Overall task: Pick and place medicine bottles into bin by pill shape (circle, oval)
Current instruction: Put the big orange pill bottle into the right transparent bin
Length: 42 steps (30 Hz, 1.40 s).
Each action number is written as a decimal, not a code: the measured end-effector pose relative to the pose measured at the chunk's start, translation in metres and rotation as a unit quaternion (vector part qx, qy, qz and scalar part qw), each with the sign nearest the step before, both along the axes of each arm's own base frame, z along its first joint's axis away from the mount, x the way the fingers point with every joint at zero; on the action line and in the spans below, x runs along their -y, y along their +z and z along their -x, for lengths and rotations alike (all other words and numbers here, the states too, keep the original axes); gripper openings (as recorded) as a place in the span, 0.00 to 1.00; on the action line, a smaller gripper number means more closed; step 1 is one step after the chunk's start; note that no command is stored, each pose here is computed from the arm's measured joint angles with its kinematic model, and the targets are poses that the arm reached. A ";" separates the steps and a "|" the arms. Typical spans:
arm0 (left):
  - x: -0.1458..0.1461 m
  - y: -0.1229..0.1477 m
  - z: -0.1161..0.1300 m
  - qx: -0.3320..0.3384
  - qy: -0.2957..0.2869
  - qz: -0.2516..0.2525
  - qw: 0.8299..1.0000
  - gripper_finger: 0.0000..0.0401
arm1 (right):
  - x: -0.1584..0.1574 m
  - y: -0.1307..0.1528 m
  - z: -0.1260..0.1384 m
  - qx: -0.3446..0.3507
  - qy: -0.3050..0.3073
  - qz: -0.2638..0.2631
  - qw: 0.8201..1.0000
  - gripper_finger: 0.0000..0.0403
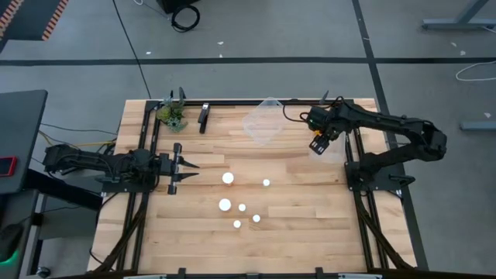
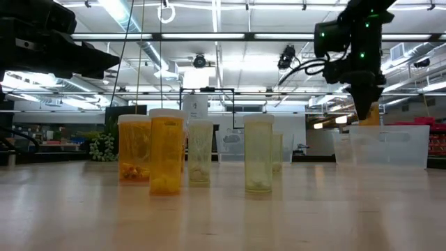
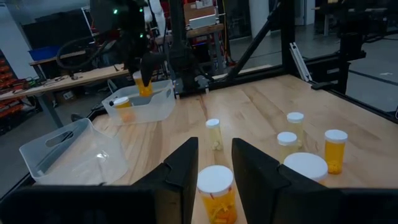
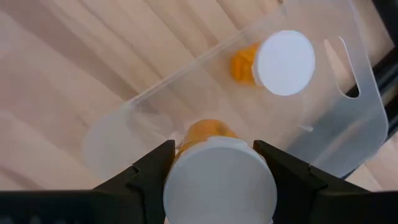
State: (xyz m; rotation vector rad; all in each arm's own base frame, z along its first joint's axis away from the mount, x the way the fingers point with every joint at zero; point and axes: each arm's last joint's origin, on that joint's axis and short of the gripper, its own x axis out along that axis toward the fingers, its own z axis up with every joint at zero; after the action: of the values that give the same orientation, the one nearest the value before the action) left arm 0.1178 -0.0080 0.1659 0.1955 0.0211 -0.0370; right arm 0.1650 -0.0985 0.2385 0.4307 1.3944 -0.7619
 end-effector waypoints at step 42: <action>0.000 0.000 0.000 0.000 0.000 0.000 1.000 0.27 | 0.072 -0.055 0.041 0.012 -0.156 -0.027 0.987 0.54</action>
State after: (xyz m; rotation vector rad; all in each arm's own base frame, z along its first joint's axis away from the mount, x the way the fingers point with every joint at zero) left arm 0.1178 -0.0080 0.1659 0.1955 0.0216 -0.0368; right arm 0.1243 -0.1704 0.1837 0.7085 1.3435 -0.9704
